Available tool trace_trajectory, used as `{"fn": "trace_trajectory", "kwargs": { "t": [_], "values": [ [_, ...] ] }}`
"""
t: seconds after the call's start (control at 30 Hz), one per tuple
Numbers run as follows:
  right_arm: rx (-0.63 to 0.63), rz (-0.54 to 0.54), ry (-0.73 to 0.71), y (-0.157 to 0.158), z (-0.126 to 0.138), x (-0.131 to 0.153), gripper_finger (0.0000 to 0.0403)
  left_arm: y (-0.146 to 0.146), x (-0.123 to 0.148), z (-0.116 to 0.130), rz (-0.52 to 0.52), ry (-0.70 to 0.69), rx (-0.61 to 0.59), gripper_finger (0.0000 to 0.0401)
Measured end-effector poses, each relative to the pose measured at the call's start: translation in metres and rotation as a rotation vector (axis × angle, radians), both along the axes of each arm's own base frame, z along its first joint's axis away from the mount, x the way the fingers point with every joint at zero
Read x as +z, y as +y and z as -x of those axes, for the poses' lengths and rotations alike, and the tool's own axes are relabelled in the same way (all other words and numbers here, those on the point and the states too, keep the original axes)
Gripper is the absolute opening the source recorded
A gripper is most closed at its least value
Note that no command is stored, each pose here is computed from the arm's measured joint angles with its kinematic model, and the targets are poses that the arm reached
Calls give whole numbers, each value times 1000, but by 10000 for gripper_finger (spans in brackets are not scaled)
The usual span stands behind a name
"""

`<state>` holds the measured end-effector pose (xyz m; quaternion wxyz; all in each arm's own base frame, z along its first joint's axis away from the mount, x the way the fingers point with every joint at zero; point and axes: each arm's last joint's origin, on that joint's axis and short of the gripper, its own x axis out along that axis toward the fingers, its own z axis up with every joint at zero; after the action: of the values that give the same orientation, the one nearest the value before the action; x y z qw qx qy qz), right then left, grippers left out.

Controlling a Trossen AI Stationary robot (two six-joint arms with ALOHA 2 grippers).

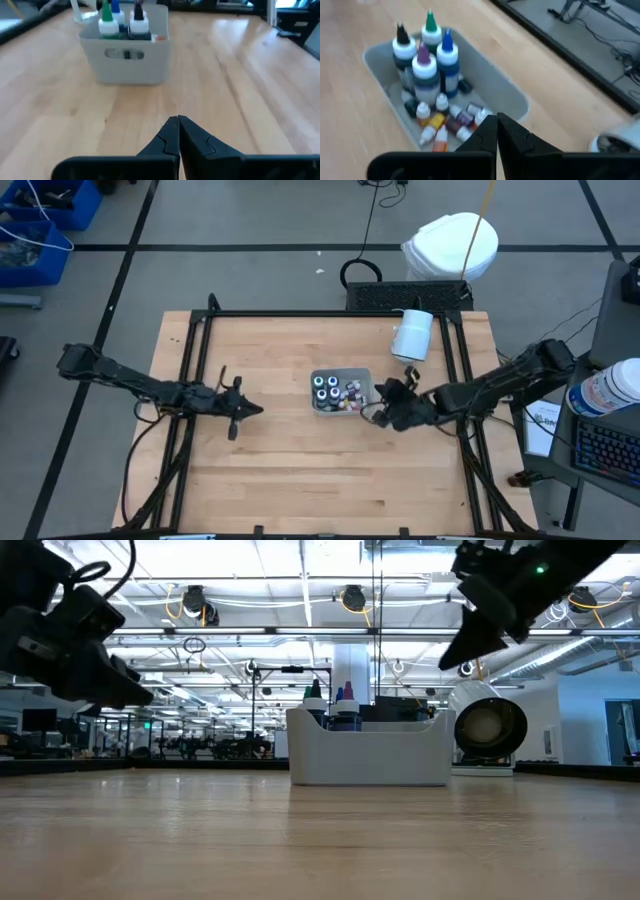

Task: Pick & Place food coloring
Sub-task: Adjust the gray bin

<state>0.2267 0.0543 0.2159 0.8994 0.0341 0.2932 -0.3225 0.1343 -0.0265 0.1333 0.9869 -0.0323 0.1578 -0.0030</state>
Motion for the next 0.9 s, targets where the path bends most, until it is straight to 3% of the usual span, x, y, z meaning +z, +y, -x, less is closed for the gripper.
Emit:
{"fn": "trace_trajectory", "kwargs": {
  "t": [0.33,0.6,0.9],
  "values": [
    [-102,33,97,17,-2,-40,0,-5,-7,-15,35,2,-37,3],
    [-240,54,184,9,6,-57,0,-12,-3,-48,2,77,17,2],
    [-189,-2,189,3,4,-71,0,-17,-2,-90,-42,161,76,1]
  ]
}}
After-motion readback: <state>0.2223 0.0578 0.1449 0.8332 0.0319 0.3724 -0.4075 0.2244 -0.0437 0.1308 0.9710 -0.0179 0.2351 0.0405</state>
